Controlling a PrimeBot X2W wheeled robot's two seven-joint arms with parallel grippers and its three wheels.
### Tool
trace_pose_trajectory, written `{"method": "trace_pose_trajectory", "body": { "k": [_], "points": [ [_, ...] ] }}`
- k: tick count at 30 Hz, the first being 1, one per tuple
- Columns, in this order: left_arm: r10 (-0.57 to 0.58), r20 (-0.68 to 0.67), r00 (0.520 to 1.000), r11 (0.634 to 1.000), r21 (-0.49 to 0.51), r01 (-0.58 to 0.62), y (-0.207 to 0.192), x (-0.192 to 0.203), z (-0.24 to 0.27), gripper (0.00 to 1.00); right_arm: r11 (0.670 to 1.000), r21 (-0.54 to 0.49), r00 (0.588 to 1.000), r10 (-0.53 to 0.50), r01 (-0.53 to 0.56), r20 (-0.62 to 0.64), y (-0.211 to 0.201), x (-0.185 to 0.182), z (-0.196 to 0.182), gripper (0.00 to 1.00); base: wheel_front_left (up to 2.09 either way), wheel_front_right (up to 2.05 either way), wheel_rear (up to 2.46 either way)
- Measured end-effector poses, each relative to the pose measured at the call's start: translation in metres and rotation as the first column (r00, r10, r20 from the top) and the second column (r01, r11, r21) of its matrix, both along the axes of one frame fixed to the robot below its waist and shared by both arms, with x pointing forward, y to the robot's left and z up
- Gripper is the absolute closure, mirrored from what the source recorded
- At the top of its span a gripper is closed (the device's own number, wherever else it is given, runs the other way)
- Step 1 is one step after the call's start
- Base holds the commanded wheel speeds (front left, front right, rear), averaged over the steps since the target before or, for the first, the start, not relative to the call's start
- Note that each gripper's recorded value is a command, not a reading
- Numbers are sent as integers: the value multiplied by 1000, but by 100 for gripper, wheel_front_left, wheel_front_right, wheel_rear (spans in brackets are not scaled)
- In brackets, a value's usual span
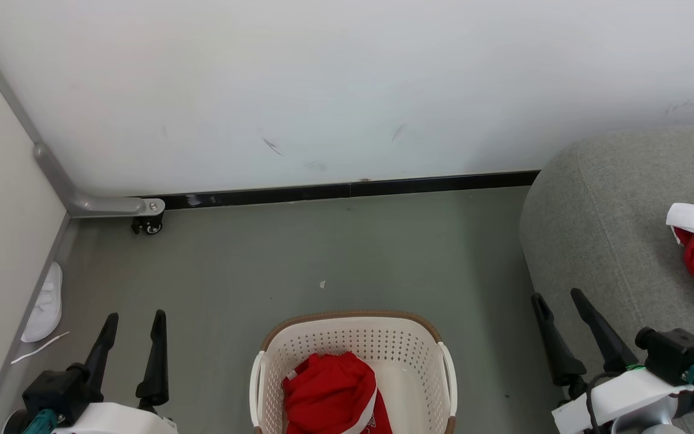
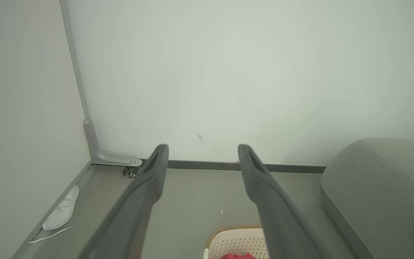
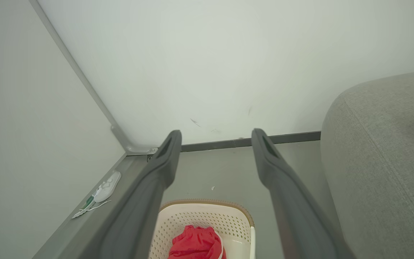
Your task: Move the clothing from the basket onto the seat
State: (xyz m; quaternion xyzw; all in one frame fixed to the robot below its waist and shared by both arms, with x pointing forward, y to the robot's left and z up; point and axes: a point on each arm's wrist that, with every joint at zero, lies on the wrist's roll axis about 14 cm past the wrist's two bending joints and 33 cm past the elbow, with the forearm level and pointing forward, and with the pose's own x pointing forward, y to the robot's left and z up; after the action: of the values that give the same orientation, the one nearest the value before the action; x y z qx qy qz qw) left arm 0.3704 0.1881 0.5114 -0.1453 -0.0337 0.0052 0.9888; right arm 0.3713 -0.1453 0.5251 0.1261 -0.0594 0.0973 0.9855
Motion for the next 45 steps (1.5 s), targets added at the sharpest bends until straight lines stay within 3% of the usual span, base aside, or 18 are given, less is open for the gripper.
{"method": "trace_pose_trajectory", "body": {
  "k": [45],
  "points": [
    [-40,-18,999,999,5,40,-11,9,-14,0,1000,-3,1000,-17,17,-10,-3,4,-4,0,0,0,0]
  ]
}}
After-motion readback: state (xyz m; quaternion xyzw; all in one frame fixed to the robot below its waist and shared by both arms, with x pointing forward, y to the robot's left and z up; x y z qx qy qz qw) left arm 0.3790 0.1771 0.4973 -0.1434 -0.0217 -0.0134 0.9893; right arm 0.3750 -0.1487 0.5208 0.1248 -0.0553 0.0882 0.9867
